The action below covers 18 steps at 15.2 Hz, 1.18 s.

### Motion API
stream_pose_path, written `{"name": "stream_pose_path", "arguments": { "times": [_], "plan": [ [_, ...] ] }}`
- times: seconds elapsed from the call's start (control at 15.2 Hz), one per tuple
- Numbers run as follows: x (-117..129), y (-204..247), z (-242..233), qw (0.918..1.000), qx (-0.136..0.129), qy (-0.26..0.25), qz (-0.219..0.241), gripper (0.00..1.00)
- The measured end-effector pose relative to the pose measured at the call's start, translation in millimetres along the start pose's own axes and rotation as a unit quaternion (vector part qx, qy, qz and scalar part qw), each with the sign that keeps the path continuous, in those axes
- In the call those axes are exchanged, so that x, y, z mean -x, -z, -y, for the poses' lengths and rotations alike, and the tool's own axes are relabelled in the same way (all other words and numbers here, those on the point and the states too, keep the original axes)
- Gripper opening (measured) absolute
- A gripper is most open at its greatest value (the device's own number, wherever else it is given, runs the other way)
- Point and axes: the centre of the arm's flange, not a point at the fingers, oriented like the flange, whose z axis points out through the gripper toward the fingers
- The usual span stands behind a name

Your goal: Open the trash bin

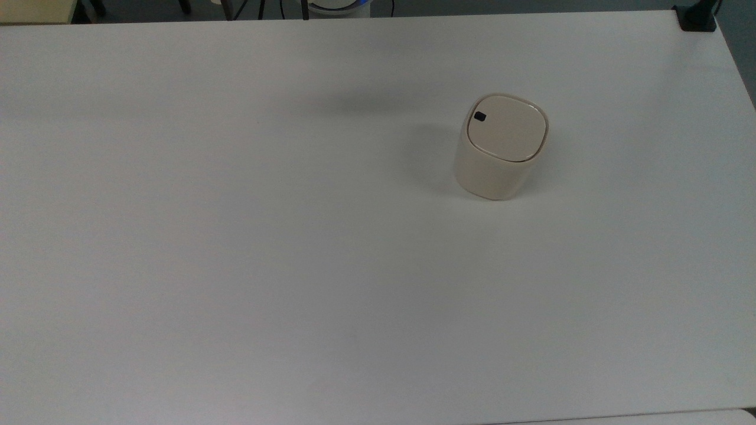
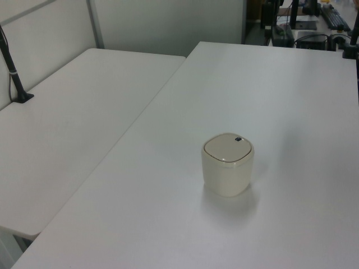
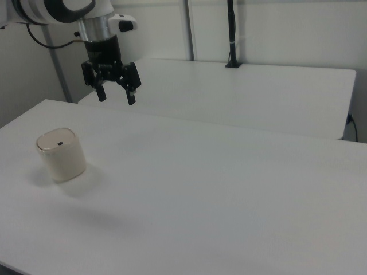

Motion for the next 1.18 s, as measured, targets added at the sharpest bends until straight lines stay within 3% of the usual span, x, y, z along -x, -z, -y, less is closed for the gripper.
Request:
{"name": "stream_pose_path", "arguments": {
  "times": [0.66, 0.85, 1.18],
  "plan": [
    [0.0, 0.0, 0.0, 1.0, 0.0, 0.0, 0.0, 1.0],
    [0.0, 0.0, 0.0, 1.0, 0.0, 0.0, 0.0, 0.96],
    [0.0, -0.2, 0.0, 1.0, 0.0, 0.0, 0.0, 0.41]
  ]
}}
